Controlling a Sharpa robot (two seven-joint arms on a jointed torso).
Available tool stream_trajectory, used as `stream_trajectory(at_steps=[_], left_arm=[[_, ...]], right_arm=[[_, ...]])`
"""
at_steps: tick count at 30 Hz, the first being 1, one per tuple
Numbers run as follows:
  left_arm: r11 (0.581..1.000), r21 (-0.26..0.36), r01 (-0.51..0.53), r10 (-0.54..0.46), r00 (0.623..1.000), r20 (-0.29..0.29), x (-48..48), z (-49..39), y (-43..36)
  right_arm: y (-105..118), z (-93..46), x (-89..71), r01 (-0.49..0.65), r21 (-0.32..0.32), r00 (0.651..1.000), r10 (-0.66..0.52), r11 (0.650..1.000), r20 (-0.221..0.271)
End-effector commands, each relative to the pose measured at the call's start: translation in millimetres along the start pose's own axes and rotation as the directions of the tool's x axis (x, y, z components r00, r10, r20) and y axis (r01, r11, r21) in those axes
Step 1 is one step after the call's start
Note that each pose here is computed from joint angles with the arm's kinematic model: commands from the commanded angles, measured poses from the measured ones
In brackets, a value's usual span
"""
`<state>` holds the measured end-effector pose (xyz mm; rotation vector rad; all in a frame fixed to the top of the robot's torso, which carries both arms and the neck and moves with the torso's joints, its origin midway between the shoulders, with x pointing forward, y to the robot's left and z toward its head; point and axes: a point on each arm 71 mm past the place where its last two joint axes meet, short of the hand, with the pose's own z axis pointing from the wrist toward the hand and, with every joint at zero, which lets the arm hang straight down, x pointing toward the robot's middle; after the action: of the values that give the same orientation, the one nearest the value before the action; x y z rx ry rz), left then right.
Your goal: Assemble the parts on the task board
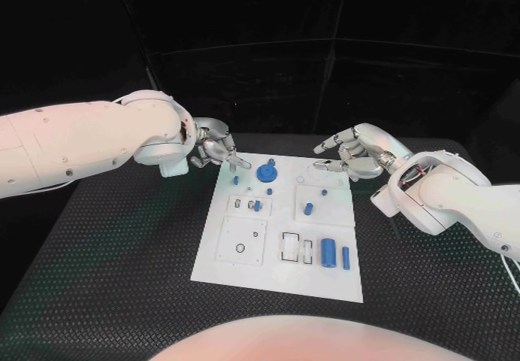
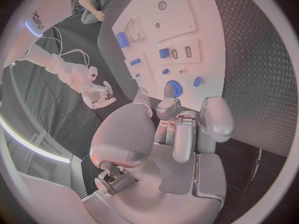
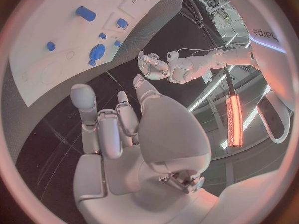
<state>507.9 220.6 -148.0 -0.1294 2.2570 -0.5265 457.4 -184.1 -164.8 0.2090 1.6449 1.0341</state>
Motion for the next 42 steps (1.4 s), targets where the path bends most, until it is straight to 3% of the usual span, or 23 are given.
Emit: stream_trajectory(at_steps=[1,9,17,30,42], left_arm=[[0.991,-0.085,-0.106,0.105,0.994,-0.025,-1.7,6.2,-2.0],[0.982,-0.090,-0.166,0.159,0.984,-0.082,2.4,23.0,-22.2],[0.976,-0.083,-0.199,0.187,0.973,-0.132,11.2,33.4,-33.8],[0.971,-0.086,-0.224,0.205,0.960,-0.193,23.5,44.1,-35.9],[0.969,-0.083,-0.234,0.208,0.949,-0.238,38.6,53.3,-36.3]], right_arm=[[1,1.9,0.3,-0.023,0.004,1.000,0.023,1.000,-0.002],[4,5.5,4.0,-0.027,0.000,1.000,0.027,1.000,-0.010],[4,7.7,4.8,-0.028,0.004,1.000,0.028,1.000,-0.002],[2,12.4,-0.5,-0.079,-0.003,0.993,0.079,0.997,0.088],[4,15.5,-0.9,-0.086,-0.017,0.989,0.088,0.996,0.121]])
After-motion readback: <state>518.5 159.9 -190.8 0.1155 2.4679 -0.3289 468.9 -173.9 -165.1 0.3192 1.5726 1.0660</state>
